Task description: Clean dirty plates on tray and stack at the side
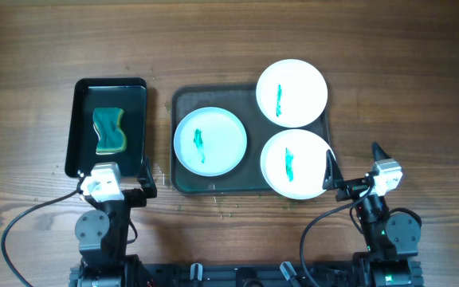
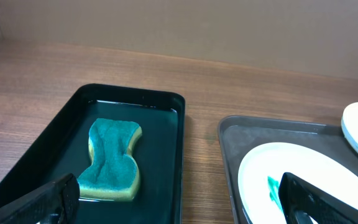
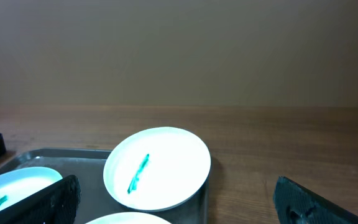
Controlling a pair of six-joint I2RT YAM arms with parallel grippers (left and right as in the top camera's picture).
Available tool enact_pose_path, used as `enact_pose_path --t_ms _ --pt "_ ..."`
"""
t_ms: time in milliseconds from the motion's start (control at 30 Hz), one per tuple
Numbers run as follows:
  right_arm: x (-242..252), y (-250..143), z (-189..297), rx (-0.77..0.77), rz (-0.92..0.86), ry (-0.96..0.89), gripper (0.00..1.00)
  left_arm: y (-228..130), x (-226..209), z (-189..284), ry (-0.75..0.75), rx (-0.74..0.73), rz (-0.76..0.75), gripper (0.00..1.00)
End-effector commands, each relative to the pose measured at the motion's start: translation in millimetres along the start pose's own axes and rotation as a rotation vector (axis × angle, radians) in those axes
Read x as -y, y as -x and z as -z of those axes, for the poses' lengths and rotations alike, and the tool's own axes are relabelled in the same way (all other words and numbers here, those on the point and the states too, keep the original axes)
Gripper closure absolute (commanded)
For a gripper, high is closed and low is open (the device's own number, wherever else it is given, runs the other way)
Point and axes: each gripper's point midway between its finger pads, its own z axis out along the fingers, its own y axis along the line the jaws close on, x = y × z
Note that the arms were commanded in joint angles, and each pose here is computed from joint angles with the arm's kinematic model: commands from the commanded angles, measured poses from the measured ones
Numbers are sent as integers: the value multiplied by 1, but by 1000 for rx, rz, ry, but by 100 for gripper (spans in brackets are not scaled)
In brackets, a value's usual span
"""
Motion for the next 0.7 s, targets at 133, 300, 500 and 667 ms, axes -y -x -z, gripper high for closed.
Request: enact_pose_path --t_ms 133,300,500,667 --pt "-16 21 -1 -19 7 84 0 23 1 8 7 38 -16 0" --pt "-21 51 -14 -135 -37 100 0 49 4 17 14 -27 -15 0" --pt "-35 64 -46 -523 -139 177 0 103 11 14 37 -281 -7 0" --pt "-35 57 -69 -823 -229 167 0 121 33 -2 -38 -649 38 0"
